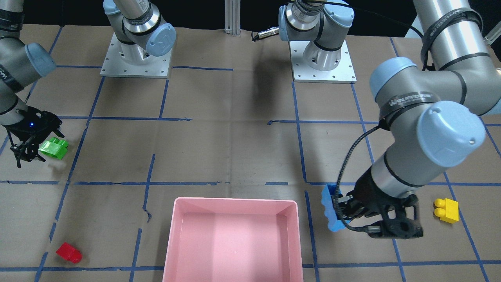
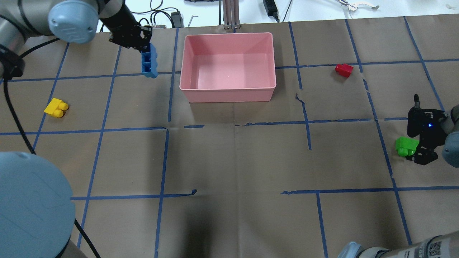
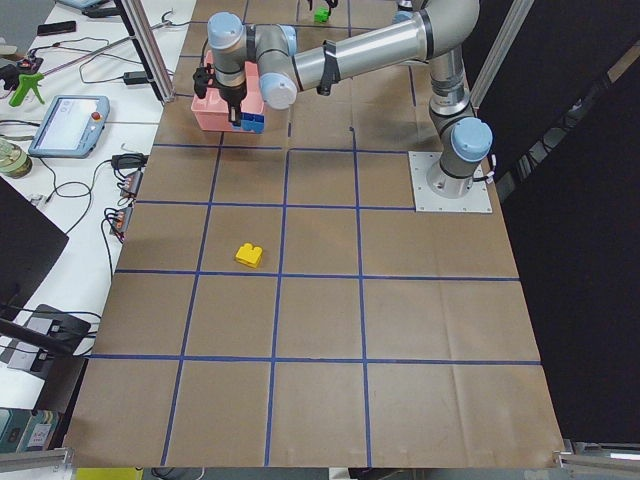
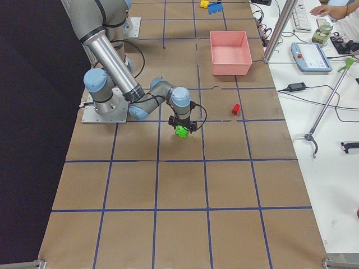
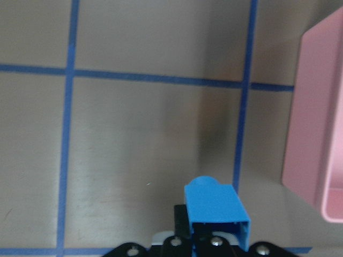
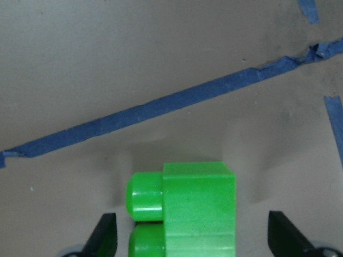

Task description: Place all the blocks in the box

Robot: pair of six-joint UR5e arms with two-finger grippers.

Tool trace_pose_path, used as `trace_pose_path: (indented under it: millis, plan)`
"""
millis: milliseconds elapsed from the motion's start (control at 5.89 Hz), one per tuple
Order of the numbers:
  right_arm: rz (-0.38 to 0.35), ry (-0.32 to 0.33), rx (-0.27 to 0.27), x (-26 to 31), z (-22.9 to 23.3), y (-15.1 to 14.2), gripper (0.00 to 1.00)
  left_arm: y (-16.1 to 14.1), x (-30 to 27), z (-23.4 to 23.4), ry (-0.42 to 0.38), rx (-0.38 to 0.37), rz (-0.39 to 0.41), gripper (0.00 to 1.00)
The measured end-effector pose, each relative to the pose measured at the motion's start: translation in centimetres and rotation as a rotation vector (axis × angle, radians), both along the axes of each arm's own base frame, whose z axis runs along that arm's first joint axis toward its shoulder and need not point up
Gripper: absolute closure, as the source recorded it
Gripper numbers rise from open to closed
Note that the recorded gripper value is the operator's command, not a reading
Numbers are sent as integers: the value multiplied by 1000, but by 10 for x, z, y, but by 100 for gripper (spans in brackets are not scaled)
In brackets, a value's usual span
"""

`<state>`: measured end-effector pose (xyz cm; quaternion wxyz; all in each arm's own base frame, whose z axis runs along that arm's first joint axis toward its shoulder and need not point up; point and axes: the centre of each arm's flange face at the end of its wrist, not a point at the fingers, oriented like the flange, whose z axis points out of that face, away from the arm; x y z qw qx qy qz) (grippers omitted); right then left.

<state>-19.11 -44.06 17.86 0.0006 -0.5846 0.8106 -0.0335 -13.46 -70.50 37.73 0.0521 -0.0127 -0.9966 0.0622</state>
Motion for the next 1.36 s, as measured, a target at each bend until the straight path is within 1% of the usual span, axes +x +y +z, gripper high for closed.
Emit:
trace_pose_path:
  millis: [170,339,509,679,1018,1188,1357]
  plan:
    - [3,-4,-1,1,0,0,18,-11,-48,-15,-13,-1,-50,100]
    - [7,-5,-1,1,0,-1,32,-19,-84,-41,-27,-2,-85,95]
    - [7,-4,-2,0,0,-1,38,-23,-108,-65,-32,-5,-109,42]
    - [7,-3,-3,0,1,-1,43,-24,-118,-77,-34,-10,-121,1]
    - [8,1,-11,0,3,-2,46,-22,-120,-73,-34,-30,-126,0]
    - [7,4,-16,1,6,-4,46,-17,-113,-61,-46,-41,-120,0]
    - [2,15,-30,-1,14,-8,47,-11,-84,-40,-92,-52,-84,0]
